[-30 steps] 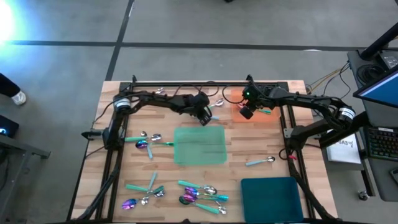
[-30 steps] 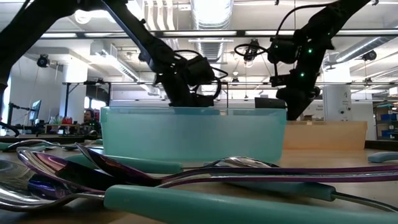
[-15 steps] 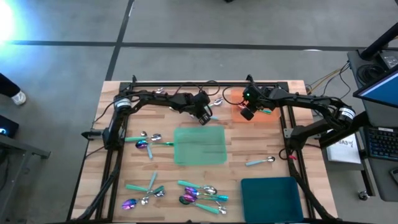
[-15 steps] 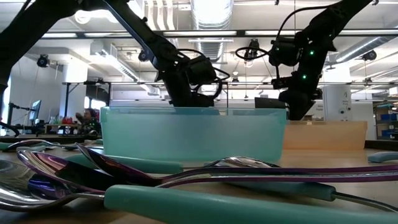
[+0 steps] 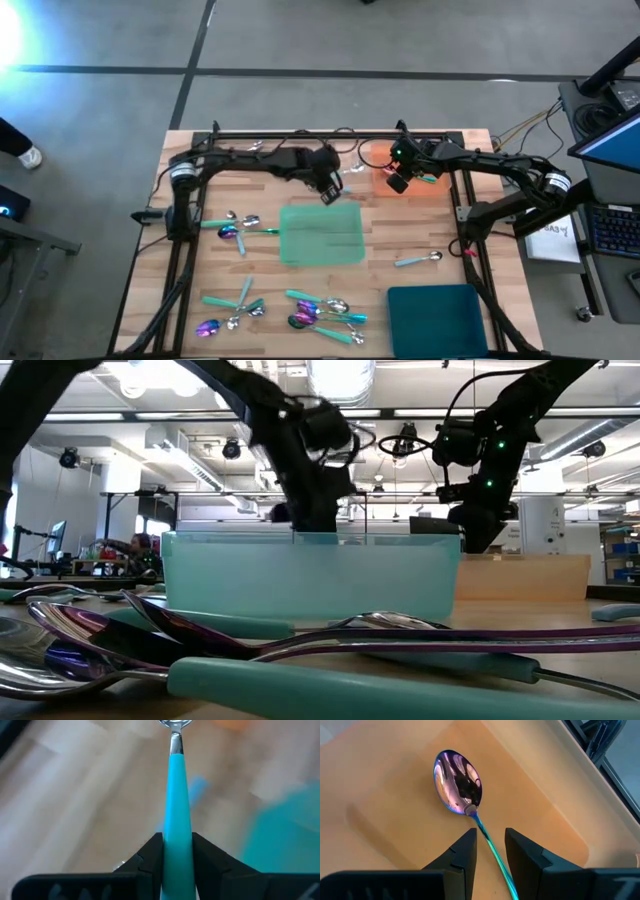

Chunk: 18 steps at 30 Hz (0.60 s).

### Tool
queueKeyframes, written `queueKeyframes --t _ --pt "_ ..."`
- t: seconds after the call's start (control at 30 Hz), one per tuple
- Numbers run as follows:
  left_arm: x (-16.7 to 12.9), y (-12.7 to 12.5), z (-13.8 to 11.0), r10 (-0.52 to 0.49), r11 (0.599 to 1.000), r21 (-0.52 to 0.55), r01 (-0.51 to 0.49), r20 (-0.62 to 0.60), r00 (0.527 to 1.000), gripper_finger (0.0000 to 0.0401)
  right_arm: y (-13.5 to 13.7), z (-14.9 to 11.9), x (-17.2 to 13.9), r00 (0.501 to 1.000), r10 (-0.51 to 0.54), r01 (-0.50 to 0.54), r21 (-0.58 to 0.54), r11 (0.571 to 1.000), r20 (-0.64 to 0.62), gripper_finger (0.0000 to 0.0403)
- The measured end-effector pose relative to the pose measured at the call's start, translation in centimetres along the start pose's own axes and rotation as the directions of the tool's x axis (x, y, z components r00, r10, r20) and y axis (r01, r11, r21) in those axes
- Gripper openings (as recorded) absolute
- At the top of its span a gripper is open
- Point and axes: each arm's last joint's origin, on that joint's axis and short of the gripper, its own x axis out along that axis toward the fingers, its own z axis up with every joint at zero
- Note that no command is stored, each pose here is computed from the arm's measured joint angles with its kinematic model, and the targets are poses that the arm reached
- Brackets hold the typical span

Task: Sort silverware by color (type)
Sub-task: Put the green spoon into the green bin

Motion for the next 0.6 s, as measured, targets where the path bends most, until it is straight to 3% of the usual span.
queueKeyframes --t 0.13,0.33,0.6 --pt "-2.0 -2.8 -1.2 -0.045 0.996 0.076 0.05 -0.06 0.997 0.006 0.0 0.1 0.0 1.0 0.0 0.0 0.001 1.0 0.006 0.0091" --pt "-5.0 -6.5 -2.3 -0.101 0.984 0.138 0.108 -0.056 0.993 0.0065 0.0 0.4 0.0 0.999 0.002 -0.002 0.013 1.0 0.044 0.0091" --pt "-5.9 -7.7 -4.7 -0.091 0.991 0.07 0.111 -0.24 0.967 0.0067 0.0 0.5 0.0 0.999 0.002 -0.003 0.016 1.0 0.051 0.0091"
